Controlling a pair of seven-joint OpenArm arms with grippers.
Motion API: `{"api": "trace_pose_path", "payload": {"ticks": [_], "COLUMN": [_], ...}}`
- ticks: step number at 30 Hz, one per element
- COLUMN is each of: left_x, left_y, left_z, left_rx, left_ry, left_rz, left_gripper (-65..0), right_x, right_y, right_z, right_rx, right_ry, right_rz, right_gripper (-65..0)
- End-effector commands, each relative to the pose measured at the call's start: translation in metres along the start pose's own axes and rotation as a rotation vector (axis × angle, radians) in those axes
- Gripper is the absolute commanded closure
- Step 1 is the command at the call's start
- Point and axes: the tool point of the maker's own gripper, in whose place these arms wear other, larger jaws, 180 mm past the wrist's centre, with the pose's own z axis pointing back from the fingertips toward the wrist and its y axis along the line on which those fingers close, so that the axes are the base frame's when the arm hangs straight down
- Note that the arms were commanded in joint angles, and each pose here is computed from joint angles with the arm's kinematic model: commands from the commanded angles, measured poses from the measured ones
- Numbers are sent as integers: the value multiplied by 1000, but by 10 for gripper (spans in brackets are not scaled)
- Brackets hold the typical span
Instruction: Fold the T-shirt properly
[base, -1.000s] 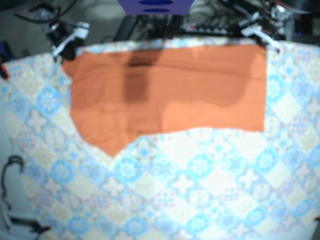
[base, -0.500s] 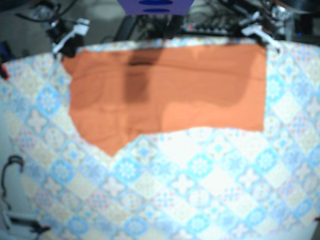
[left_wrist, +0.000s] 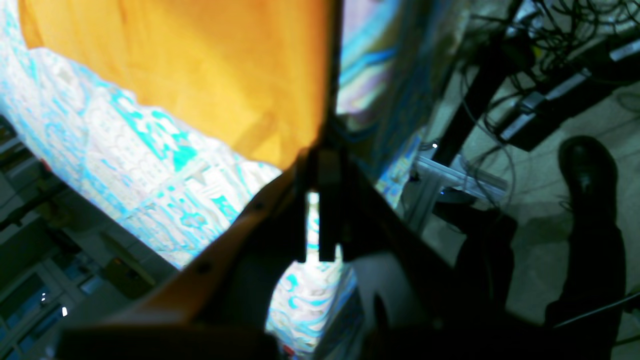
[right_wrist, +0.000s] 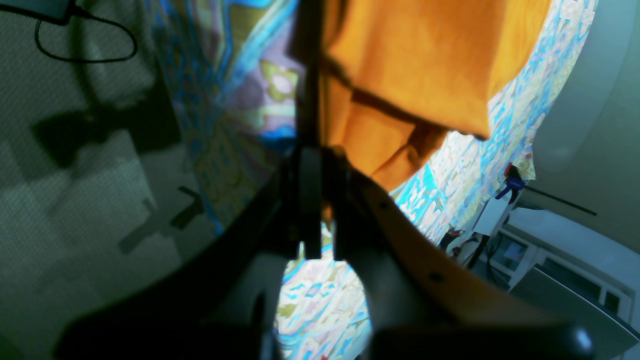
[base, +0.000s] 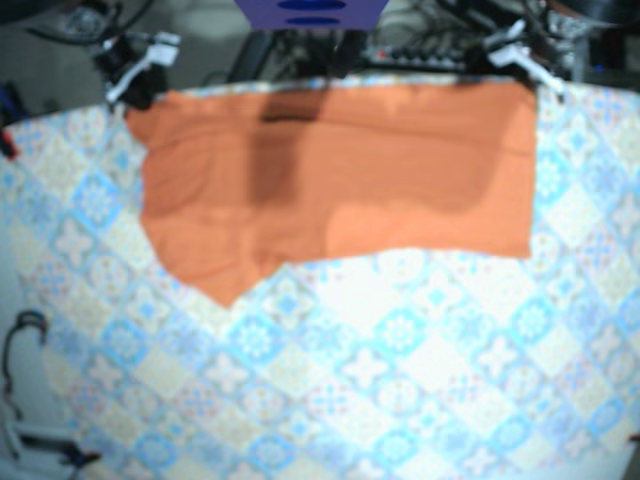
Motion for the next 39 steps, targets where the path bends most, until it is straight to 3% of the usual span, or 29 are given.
{"api": "trace_pose_path", "payload": {"ticks": [1, 15, 19, 24, 31, 39], "left_x": [-4, -2, -3, -3, -3, -3], "left_y": [4, 10, 11, 11, 11, 8], "left_z": [3, 0, -1, -1, -1, 0], "left_rx": [14, 29, 31, 33, 31, 25], "left_ry": [7, 6, 7, 8, 8, 9], "left_rz": [-14, -5, -5, -5, -5, -6], "left_gripper": [0, 0, -3, -72, -202, -296], "right_x": [-6, -8, -6, -5, -6, -5], "right_y": [-7, -5, -4, -4, -2, 6], "right_z": [3, 2, 2, 2, 3, 8], "right_rx": [-22, -17, -15, -15, -9, 8], "right_ry": [8, 14, 10, 8, 10, 12], "right_rz": [14, 11, 11, 11, 10, 4], "right_gripper": [0, -2, -76, -165, -172, -172]}}
